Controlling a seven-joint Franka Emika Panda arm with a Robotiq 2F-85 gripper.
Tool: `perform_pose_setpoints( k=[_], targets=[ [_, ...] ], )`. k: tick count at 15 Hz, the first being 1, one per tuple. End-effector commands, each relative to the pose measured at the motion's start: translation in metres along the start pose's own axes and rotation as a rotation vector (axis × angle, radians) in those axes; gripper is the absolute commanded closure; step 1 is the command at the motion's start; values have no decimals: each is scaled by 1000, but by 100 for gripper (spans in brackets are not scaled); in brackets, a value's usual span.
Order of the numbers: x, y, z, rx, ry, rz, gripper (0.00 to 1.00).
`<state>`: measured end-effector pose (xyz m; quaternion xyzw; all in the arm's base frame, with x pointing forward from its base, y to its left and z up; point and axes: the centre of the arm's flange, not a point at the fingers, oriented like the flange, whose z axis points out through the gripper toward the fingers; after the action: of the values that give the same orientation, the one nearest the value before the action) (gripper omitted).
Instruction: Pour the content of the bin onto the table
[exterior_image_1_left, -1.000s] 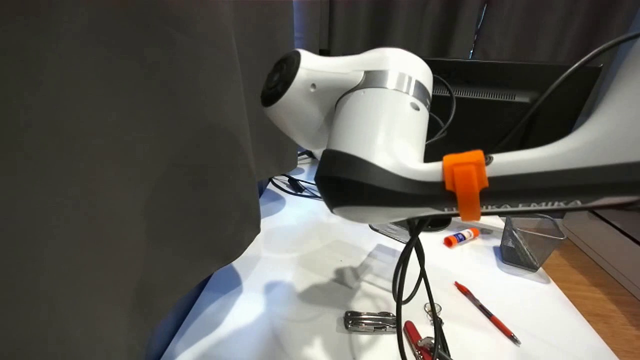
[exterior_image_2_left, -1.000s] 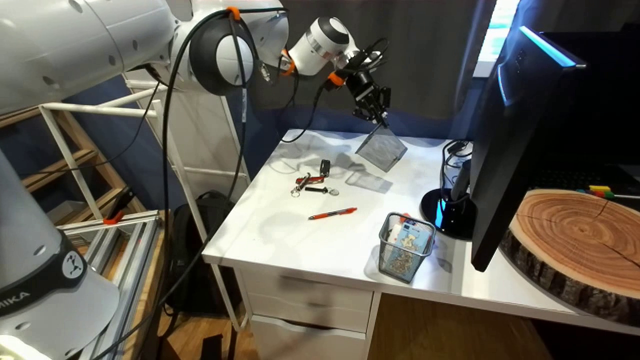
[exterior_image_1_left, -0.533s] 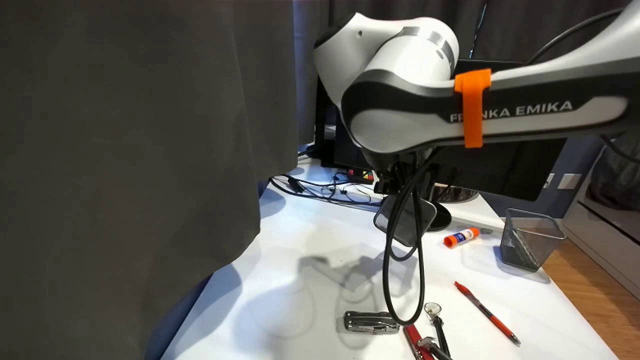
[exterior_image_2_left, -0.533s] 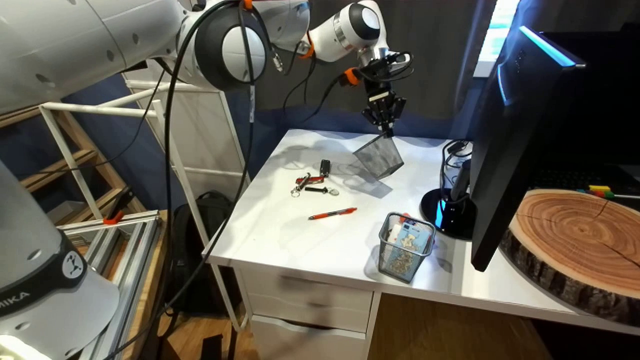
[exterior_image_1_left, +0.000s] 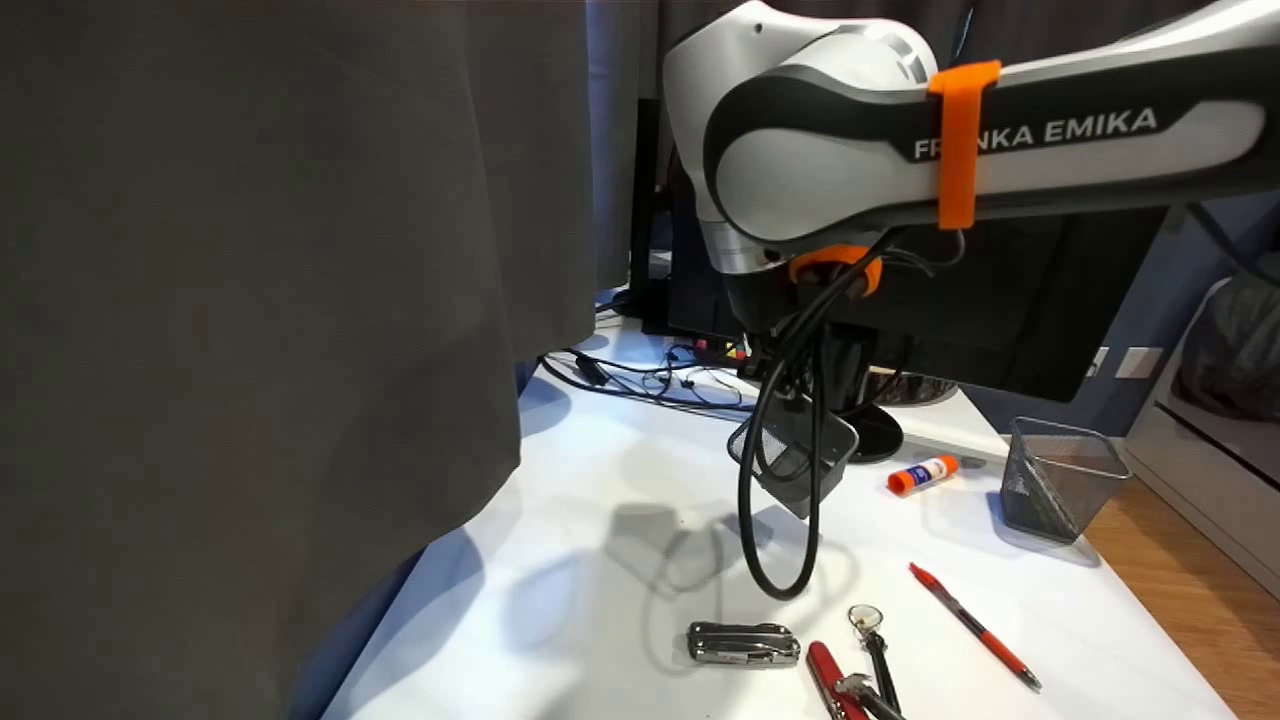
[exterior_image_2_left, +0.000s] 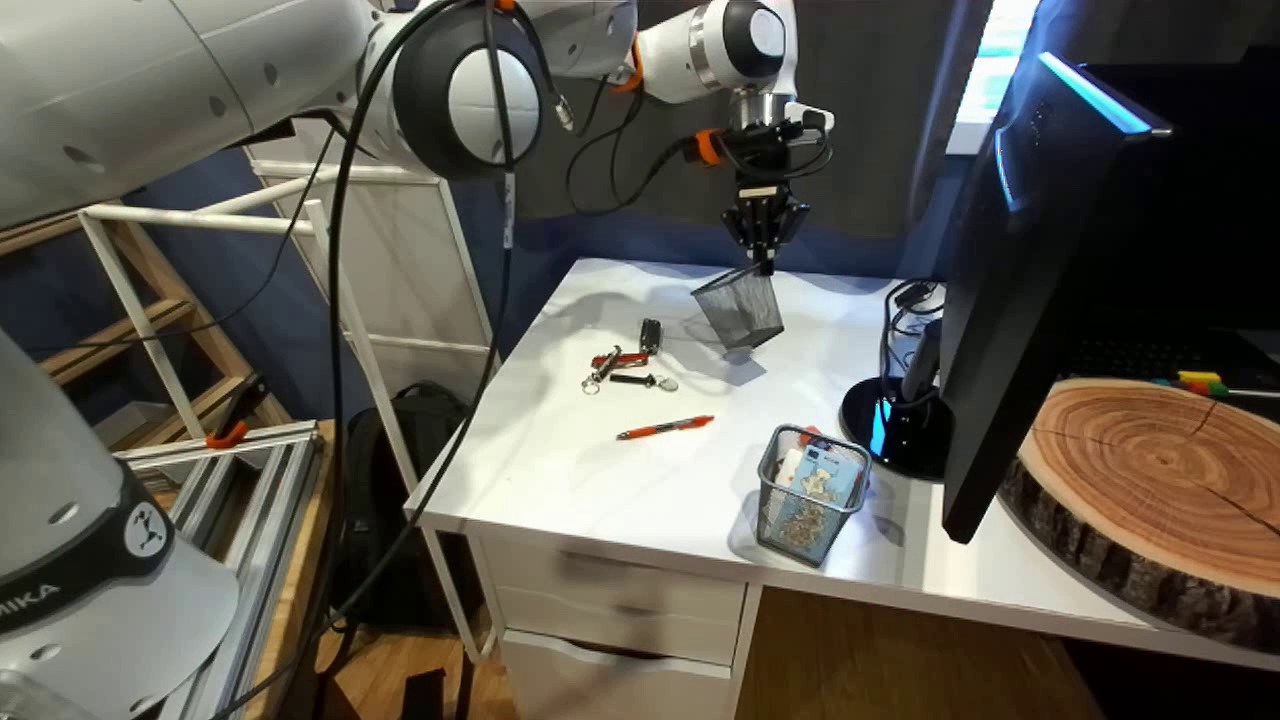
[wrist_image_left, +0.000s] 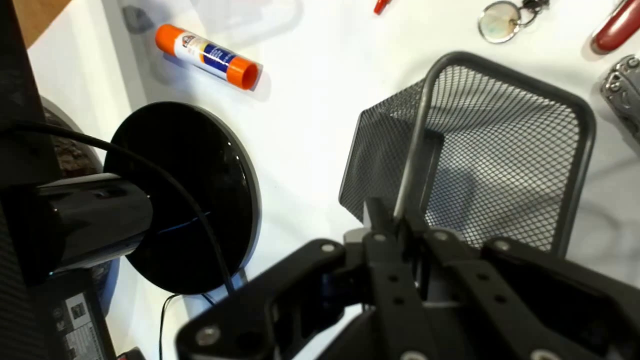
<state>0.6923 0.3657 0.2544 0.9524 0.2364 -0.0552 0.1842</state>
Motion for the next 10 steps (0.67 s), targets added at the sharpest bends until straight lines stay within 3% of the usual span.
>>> perform_pose_setpoints(
  k=[1,4,10],
  targets=[
    [-32,2,20,39,76,54,98],
    [-27,5,27,61,89,70,98],
    [-35,22,31,221,63,67,98]
  ],
)
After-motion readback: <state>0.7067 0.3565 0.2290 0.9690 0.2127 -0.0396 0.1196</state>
